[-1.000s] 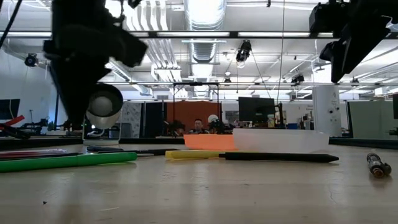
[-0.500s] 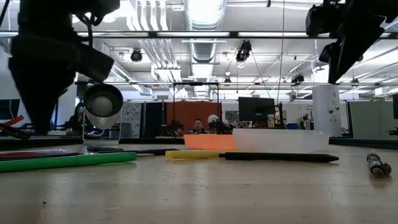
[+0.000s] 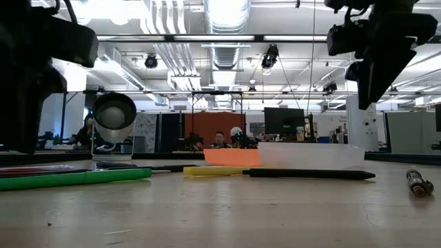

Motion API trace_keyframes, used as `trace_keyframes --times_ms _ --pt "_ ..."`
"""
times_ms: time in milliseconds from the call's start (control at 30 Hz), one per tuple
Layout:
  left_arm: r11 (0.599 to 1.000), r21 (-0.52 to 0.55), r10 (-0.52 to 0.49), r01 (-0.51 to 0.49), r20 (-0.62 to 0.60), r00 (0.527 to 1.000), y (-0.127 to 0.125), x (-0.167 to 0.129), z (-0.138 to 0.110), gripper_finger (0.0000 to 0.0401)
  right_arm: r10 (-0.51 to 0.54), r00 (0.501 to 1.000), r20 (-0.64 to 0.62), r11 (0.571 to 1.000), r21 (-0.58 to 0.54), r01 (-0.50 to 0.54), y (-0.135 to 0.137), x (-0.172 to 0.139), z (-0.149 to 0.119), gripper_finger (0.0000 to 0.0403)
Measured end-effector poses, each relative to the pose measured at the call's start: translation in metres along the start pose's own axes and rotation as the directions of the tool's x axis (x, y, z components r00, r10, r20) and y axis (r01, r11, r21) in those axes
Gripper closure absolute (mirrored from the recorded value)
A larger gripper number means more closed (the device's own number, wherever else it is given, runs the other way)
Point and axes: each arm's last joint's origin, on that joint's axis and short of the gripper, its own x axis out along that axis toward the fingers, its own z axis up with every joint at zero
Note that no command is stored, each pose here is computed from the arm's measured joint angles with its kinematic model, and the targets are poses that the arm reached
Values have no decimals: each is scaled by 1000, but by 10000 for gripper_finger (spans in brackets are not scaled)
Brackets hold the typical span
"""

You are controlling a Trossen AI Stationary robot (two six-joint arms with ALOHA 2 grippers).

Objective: Pick & place school supplies into a supply box
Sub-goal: Put the black scissors into the orange supply box

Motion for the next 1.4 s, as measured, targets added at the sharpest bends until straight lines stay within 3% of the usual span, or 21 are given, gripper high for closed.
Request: trace_keyframes --times_ms 300,700,1000,1400 --pt "999 49 20 -19 -19 1000 2 5 -10 288 -24 999 -47 1000 -17 23 5 16 5 181" --pt "997 78 29 -26 -43 999 9 19 -19 289 -19 995 94 999 -37 22 14 10 11 181" --pt "995 90 -55 54 14 998 7 34 -22 289 -28 994 106 999 -32 32 14 10 12 181" --pt "995 46 87 -86 -21 996 8 57 -26 296 -44 993 112 999 -4 44 14 10 12 181"
